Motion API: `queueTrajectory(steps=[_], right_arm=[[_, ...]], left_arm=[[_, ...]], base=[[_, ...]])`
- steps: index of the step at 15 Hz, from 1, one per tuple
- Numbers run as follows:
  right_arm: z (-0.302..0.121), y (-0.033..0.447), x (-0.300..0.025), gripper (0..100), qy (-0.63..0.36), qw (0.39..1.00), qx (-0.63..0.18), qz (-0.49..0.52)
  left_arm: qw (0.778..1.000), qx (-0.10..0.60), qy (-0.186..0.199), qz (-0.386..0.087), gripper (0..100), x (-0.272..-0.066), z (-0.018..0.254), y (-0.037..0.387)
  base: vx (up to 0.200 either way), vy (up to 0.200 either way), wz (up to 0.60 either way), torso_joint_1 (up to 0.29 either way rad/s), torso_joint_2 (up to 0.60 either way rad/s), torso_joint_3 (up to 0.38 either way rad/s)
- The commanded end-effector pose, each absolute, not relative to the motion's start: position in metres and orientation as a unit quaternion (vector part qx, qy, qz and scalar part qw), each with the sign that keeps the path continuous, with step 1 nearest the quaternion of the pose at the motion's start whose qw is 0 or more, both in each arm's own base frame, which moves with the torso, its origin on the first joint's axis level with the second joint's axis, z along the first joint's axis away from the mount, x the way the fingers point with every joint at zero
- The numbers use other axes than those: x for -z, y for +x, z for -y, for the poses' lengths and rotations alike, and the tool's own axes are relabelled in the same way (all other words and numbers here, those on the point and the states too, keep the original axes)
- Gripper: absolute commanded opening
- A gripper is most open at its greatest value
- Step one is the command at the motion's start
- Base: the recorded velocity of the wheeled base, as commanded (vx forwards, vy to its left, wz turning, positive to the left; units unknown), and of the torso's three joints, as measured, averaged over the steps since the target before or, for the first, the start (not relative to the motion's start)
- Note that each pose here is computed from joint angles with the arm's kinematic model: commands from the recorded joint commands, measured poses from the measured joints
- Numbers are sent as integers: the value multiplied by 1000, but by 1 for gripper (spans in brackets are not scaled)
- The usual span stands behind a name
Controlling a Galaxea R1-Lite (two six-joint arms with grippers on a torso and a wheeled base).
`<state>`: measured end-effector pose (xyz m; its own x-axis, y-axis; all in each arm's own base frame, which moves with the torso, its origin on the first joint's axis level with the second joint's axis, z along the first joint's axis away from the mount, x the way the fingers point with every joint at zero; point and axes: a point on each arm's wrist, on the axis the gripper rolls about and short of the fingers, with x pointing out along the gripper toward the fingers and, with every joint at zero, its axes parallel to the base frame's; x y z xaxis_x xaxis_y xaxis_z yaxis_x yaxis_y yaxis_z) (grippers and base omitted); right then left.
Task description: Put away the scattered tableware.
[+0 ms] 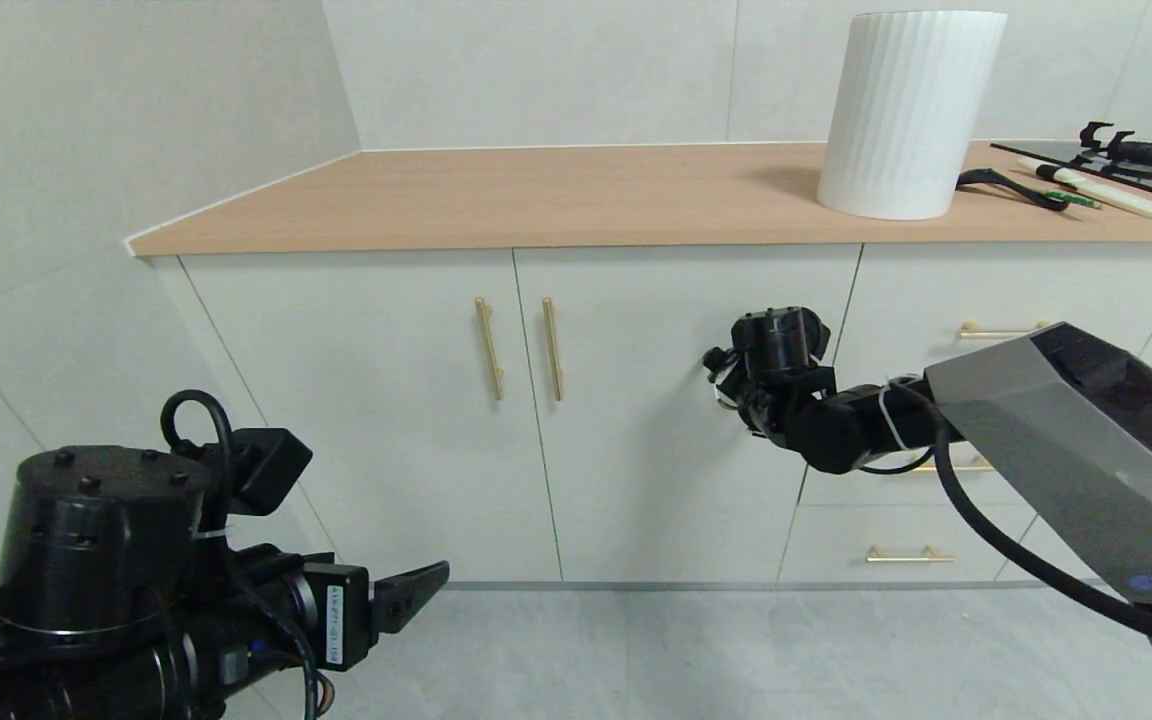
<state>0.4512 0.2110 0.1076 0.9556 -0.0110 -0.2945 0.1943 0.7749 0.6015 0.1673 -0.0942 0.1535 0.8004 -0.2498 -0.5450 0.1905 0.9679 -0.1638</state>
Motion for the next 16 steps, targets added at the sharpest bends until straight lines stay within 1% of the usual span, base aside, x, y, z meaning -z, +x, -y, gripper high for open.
queueTrajectory(steps=[1, 5, 7, 9, 10, 11, 12, 13, 14, 16], right_arm=[[-210, 454, -104, 100, 331, 932, 58, -137], [-207, 445, -113, 100, 332, 931, 52, -142], [-207, 409, -129, 100, 332, 922, -18, -196], [-197, 377, -140, 100, 331, 907, -80, -247], [-188, 352, -146, 100, 329, 888, -140, -289], [-182, 340, -151, 100, 319, 881, -183, -298], [-180, 336, -151, 100, 310, 881, -202, -295], [-180, 336, -151, 100, 310, 881, -202, -295], [-179, 334, -148, 100, 306, 890, -221, -255], [-177, 331, -151, 100, 300, 895, -230, -236]], left_arm=[[947, 116, -50, -294, 100, -153, 94, 168], [947, 116, -50, -295, 100, -153, 94, 168], [947, 116, -50, -294, 100, -153, 94, 167], [947, 116, -50, -295, 100, -153, 94, 168], [947, 116, -49, -295, 100, -153, 94, 168], [947, 116, -49, -294, 100, -153, 94, 167], [947, 116, -49, -294, 100, -153, 94, 167], [947, 116, -49, -294, 100, -153, 94, 167], [947, 116, -49, -295, 100, -153, 94, 167], [947, 116, -48, -296, 100, -152, 94, 167]], base=[[0, 0, 0, 0, 0, 0], [0, 0, 0, 0, 0, 0], [0, 0, 0, 0, 0, 0], [0, 0, 0, 0, 0, 0], [0, 0, 0, 0, 0, 0], [0, 0, 0, 0, 0, 0], [0, 0, 0, 0, 0, 0], [0, 0, 0, 0, 0, 0], [0, 0, 0, 0, 0, 0], [0, 0, 0, 0, 0, 0]])
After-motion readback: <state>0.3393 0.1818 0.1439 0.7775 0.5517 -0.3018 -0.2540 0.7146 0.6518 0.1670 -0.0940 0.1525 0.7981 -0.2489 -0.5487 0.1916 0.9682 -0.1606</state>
